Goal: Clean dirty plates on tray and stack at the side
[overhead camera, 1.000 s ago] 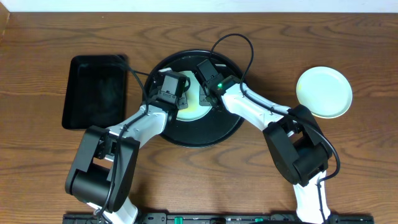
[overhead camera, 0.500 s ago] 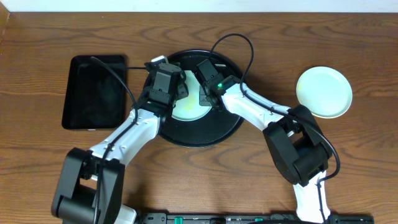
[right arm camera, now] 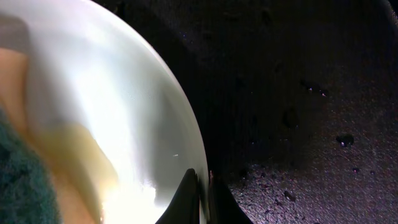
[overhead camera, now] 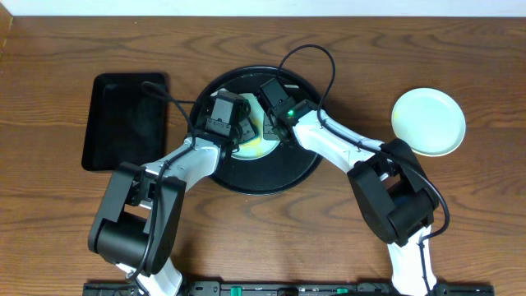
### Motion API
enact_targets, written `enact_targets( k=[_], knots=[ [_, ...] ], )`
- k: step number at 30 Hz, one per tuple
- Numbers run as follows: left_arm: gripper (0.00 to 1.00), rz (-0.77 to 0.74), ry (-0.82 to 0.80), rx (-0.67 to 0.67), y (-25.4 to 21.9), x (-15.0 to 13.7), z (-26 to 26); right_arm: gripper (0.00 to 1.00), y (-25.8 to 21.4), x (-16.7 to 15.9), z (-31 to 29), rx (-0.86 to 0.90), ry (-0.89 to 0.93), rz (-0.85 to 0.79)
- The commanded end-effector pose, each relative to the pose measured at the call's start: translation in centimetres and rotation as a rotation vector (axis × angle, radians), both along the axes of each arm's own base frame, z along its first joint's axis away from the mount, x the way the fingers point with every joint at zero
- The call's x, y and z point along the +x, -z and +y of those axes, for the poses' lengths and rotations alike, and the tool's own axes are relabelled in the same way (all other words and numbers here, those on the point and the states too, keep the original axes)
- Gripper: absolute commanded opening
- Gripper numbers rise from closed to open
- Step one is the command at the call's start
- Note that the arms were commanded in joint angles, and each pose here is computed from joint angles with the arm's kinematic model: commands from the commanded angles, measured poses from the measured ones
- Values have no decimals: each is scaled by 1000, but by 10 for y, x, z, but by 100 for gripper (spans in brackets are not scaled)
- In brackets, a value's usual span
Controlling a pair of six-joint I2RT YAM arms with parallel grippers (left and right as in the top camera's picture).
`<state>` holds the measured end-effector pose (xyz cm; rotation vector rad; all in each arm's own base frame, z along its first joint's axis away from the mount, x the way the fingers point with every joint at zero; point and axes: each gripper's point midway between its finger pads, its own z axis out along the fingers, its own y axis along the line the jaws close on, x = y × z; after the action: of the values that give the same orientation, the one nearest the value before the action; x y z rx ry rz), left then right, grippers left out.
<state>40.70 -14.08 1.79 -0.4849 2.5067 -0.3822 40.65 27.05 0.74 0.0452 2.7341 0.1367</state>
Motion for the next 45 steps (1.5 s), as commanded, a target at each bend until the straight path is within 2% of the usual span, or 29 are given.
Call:
enact_targets(
  k=[1,5,8,11,15,22,25,28,31,33,38,39,41,45],
  knots=[
    [7,55,-8,200,24,-12,30,2,47,-37,7,-35,-72,139],
    [7,13,-66,399,7,-10,65,1,48,-38,7,-37,-72,141],
    [8,-38,-71,424,-13,-5,68,2,49,-39,6,-38,-72,143],
    [8,-98,-71,373,-34,1,61,2,49,-39,6,-38,-72,142],
    [7,-132,-44,239,-44,7,39,2,49,-38,6,-37,-72,142],
    [8,-33,-23,-7,-17,0,1,2,48,-38,7,-36,-72,140],
    [8,1,22,-61,-8,-4,-11,2,48,-38,7,-36,-72,140],
    [8,20,32,-53,-3,-7,-11,2,48,-38,7,-36,-72,140],
    [7,17,101,10,0,-10,-8,2,48,-38,7,-36,-72,139],
    [7,28,111,145,6,-14,11,1,48,-37,6,-38,-70,137],
    [7,50,-101,559,0,-23,92,2,48,-35,3,-65,-89,122],
    [7,41,-128,606,-5,-24,101,1,48,-35,3,-66,-93,121],
    [7,17,-159,643,-14,-22,108,1,48,-34,3,-69,-106,119],
    [7,-85,-191,588,-44,-9,102,1,46,-32,6,-78,-156,102]
  ],
)
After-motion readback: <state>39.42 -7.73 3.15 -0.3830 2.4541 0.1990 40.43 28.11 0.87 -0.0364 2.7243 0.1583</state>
